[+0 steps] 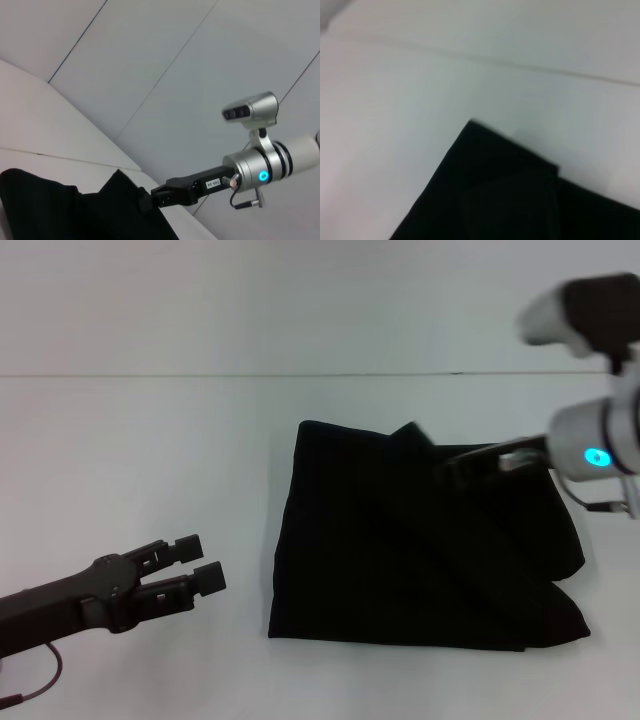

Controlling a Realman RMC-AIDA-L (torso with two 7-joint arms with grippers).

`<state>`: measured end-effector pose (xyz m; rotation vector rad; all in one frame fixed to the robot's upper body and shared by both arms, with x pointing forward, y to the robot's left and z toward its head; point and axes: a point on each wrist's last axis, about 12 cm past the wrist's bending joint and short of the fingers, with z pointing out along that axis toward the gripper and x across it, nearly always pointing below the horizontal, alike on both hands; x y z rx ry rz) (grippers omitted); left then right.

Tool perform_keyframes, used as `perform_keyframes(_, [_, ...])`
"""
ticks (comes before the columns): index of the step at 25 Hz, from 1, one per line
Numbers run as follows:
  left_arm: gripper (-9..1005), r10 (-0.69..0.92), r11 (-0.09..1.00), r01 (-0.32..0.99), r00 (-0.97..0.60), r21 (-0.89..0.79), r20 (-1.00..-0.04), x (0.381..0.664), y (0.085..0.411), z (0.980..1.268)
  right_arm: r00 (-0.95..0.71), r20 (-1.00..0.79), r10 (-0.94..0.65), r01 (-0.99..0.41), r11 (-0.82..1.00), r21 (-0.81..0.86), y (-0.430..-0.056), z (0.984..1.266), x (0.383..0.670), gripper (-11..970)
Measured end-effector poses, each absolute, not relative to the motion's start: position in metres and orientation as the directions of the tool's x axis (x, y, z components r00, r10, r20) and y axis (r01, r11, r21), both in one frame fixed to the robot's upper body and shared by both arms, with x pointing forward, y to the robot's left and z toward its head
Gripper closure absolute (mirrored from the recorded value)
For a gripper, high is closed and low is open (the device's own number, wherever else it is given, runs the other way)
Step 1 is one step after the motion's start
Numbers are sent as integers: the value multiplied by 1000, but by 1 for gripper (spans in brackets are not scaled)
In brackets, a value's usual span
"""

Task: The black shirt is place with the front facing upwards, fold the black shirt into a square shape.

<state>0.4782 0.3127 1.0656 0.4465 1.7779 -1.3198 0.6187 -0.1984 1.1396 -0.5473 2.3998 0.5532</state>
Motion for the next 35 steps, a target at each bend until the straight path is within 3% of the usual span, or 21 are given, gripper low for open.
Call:
perform_keyframes(10, [46,-219,377,678,-597,-631,-772,473,310,1059,-745,-665,40,-342,834,433,-260,1094,608,938])
perform_keyframes(20, [47,-227,368,670,-607,-645,-761,472,307,1057,-711,-690,137,-237,877,419,-280,1080,614,938])
perform_keyframes(35, [47,-213,382,656,-623,-651,-753,475,305,1054,-725,-649,230,-143,872,469,-299,1059,599,938])
